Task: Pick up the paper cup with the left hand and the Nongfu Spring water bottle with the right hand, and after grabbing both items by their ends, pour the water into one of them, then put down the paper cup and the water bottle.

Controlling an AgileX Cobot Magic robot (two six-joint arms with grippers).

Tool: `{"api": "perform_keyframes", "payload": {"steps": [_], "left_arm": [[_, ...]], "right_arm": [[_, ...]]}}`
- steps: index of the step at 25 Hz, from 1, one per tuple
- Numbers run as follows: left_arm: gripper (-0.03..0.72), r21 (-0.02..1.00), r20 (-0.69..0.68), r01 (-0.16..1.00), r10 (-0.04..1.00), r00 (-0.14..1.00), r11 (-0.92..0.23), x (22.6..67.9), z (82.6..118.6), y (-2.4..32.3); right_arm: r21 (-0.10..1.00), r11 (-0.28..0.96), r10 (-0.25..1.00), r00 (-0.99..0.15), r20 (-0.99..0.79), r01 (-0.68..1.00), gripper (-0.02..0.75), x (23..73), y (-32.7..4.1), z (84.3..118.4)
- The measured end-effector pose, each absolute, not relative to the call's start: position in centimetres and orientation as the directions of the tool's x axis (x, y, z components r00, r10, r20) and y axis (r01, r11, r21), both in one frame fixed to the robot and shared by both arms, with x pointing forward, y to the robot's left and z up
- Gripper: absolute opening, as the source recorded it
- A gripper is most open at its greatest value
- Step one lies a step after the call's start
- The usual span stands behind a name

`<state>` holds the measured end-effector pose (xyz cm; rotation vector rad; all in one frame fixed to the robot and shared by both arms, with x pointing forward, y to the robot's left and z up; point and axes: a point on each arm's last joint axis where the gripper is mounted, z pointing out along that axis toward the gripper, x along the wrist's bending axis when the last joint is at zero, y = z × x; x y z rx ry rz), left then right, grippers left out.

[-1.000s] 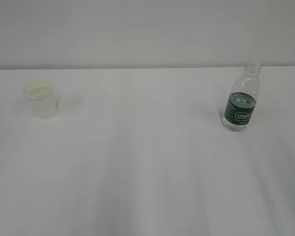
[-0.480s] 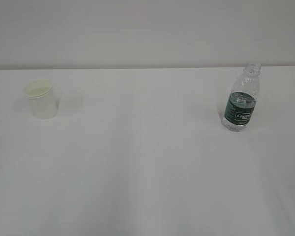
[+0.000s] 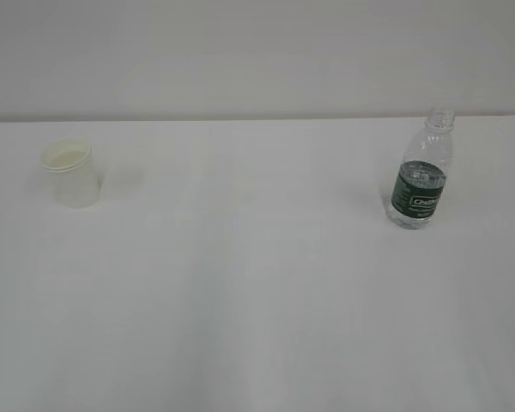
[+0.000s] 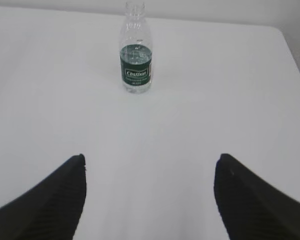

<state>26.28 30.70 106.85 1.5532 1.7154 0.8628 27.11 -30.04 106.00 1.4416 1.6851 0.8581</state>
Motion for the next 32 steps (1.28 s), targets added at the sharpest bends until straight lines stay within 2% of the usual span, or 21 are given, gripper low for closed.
{"api": "perform_keyframes", "payload": {"steps": [6, 12, 23, 28, 32], "left_arm": [[0.409, 0.822, -0.040, 0.565, 0.997, -0.064, 0.070, 26.3, 106.8, 30.7], [0.382, 0.781, -0.020, 0.623, 0.999, -0.032, 0.036, 26.3, 105.7, 30.6], [0.377, 0.782, -0.017, 0.623, 0.999, -0.028, 0.031, 26.3, 105.7, 30.6], [0.377, 0.813, -0.023, 0.581, 0.999, -0.027, 0.034, 25.4, 105.8, 30.7], [0.377, 0.871, -0.034, 0.489, 0.999, -0.024, 0.042, 23.7, 105.9, 30.8]], "right_arm": [[0.834, 0.168, 0.985, -0.114, -0.126, 0.526, 0.594, 26.9, -30.0, 105.7], [0.818, 0.177, 0.983, -0.144, -0.117, 0.548, 0.594, 26.7, -29.8, 105.5], [0.736, 0.177, 0.982, -0.164, -0.091, 0.653, 0.593, 25.9, -29.7, 104.4], [0.767, 0.181, 0.980, -0.174, -0.091, 0.615, 0.593, 25.2, -29.7, 104.5], [0.826, 0.155, 0.984, -0.155, -0.083, 0.542, 0.592, 23.8, -29.9, 104.5]]}}
